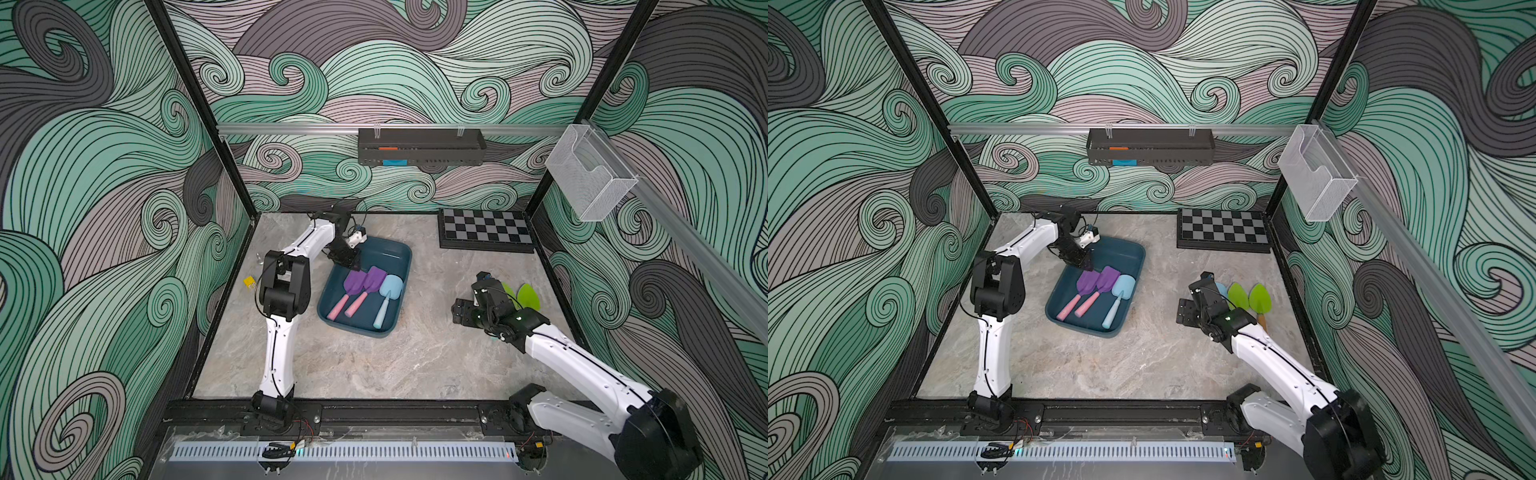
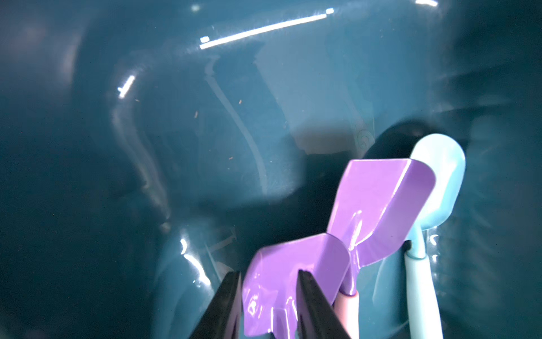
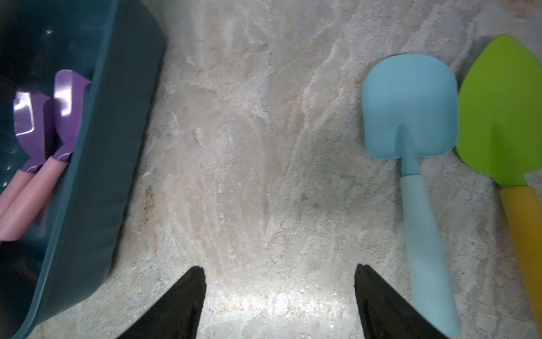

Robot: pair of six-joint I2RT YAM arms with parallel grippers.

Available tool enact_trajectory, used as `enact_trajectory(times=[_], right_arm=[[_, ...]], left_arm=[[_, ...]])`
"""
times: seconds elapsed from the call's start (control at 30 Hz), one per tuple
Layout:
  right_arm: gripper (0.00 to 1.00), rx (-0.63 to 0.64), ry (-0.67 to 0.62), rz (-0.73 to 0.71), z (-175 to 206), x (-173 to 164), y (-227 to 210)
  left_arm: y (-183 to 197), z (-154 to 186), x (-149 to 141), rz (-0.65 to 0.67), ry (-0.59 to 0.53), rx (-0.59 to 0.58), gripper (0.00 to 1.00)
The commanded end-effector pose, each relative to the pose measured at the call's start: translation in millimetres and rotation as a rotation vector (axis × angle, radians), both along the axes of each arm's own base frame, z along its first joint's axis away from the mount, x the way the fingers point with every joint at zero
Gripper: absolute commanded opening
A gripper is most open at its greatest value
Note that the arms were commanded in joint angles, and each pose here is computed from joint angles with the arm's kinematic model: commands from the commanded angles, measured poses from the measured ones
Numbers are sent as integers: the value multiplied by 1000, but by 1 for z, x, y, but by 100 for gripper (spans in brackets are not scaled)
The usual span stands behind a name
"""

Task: Put the shovel into the storage box
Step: Pick up the shovel from the center of the board.

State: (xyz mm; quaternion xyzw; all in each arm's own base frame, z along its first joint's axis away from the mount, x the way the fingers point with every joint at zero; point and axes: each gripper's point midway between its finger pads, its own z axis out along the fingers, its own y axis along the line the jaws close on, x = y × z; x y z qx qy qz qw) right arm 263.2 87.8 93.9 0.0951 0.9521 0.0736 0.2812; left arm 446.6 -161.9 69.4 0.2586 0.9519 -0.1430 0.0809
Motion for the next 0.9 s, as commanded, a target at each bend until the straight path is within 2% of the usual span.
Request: enact_trajectory(times=[0.0,0.07,0.2,0.33,0.43,0.57,0.63,0.73,0.87], right_arm=[[83,3,46,-99,-5,8,-23],[81,13,74,-122,-13,11,-30],[78,-30,119,-197,-33,9,-55],[75,-49,161,-242,-48,4,-70],[77,-71,195,-267,-59,-1,-79],[74,-21,237,-267,-75,-4,-76],[67,-3,256,-253,-79,-3,-73],[47,17,262,-239,-82,-1,-70],[29,33,252,-219,-82,2,-66]], left_arm=[[-2,67,3,14,-151,-27,36],[-7,82,-2,6,-192,-51,37],[-25,113,-15,-44,-298,-198,39],[-32,120,-19,-39,-374,-276,41],[-37,123,-24,-45,-363,-319,41],[-40,121,-29,-24,-313,-346,41],[-42,119,-30,-10,-299,-363,41],[-46,118,-31,2,-297,-402,41],[-52,124,-36,-2,-293,-451,42]])
